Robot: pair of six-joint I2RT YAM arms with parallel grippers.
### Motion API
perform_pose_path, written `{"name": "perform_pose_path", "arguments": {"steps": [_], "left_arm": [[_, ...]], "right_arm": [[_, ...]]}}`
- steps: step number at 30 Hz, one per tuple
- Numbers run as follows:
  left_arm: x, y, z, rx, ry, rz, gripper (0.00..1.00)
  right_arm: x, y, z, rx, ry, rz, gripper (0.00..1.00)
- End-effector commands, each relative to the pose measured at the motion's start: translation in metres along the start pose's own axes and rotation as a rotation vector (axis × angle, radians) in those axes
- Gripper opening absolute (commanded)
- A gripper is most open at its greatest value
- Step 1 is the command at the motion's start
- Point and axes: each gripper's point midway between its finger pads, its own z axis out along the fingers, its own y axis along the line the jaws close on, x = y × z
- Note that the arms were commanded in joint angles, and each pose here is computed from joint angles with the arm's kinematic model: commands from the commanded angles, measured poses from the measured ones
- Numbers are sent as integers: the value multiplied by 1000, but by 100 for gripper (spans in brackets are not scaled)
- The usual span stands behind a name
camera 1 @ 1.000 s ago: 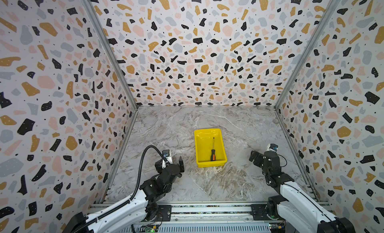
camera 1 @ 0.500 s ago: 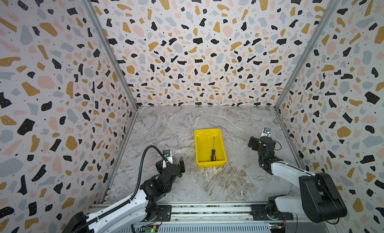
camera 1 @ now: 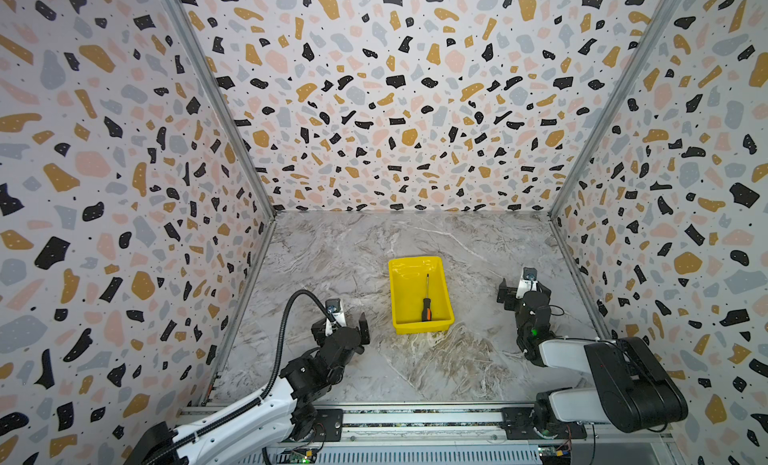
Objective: Put the screwdriver in the bin
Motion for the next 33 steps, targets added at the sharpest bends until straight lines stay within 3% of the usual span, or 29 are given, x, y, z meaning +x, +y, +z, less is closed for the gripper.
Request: {"name": "perform_pose_path", "arguments": {"steps": [1,5,10,13,16,20,22,26,33], "left_arm": [[-6,-3,0,11,-18,-26,100],[-8,3,0,-18,-39,-29,100],[-41,15,-6,-126,-148,-48,100],[-75,8,-12,-138,-259,84,100],[-101,33,-23,-347,-377,168,99],[-98,50,-17,-420,-450,302,100],[-88,62,-3,-430,-417,355,99],[-74,99,4,-521,-391,260,99],[-75,118,6,-431,-484,113,99]], "right_arm": [[-19,10,-6,-84,-143,-49,99],[-14,-24,-18,-35,-210,102,99],[-6,-10,1,-34,-112,46,99],[-10,0,-3,-85,-137,11,99],[-8,0,-2,-89,-129,12,99],[-9,0,-2,-92,-130,14,99],[-9,0,-2,-95,-129,12,99],[-8,1,0,-106,-122,14,99],[-7,2,1,-118,-114,17,99]]}}
